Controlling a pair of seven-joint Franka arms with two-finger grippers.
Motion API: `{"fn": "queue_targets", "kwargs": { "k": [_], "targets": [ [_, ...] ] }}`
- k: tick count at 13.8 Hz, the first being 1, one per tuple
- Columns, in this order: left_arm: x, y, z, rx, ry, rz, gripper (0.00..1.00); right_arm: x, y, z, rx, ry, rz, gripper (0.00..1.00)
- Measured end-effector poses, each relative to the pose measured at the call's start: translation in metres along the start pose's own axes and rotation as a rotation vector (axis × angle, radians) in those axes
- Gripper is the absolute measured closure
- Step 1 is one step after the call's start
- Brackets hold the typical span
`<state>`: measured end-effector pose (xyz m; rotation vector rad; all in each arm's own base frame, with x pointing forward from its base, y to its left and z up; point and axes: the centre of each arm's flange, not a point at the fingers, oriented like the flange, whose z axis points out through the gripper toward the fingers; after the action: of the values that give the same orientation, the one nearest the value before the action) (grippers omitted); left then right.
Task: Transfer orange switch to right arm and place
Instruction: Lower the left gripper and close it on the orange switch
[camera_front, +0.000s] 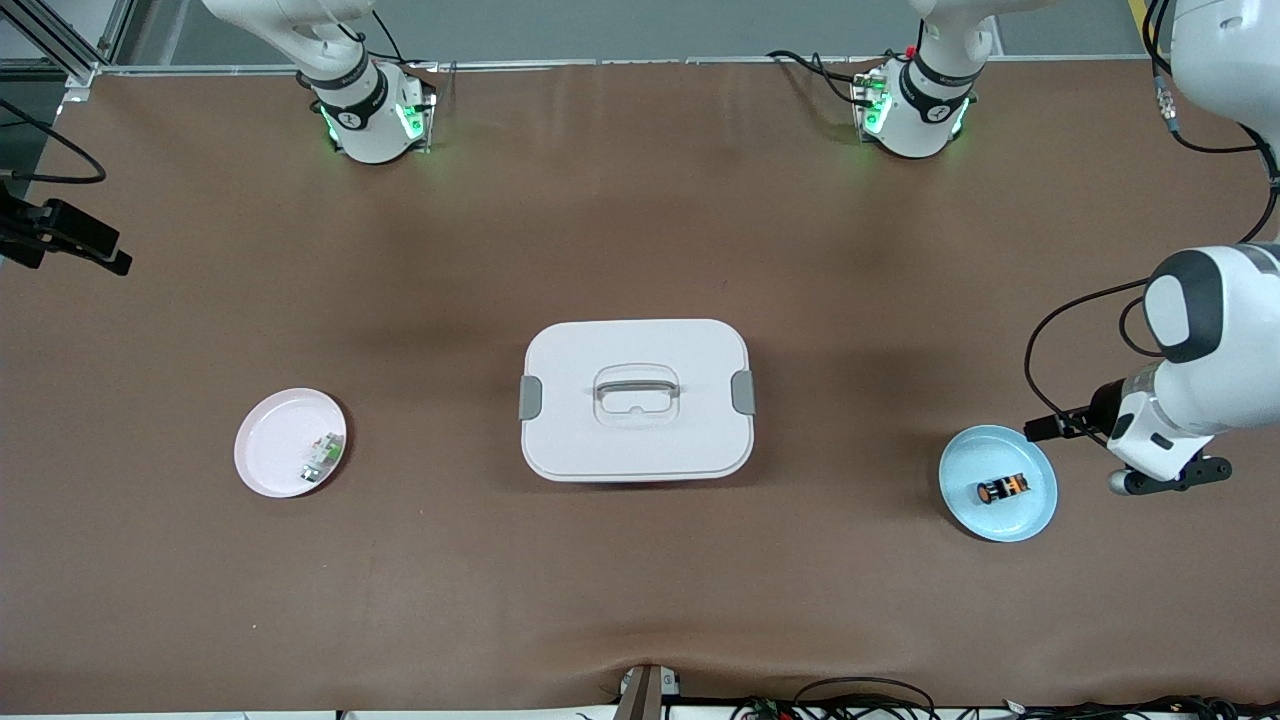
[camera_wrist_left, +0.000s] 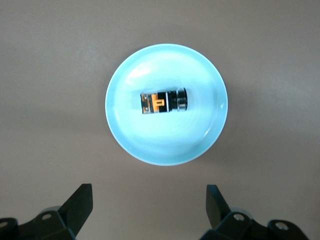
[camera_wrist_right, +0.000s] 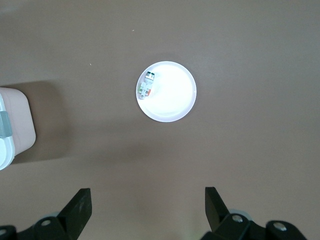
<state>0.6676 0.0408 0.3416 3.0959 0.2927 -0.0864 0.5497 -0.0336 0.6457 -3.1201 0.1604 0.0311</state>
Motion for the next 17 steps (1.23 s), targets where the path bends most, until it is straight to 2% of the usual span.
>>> {"fn": "queue_targets", "kwargs": {
  "k": [17],
  "targets": [
    [0.035,0.01,0.134,-0.041,0.154,-0.01,0.0,0.0,0.001,0.0,0.0,0.0,0.002,0.0]
  ]
}}
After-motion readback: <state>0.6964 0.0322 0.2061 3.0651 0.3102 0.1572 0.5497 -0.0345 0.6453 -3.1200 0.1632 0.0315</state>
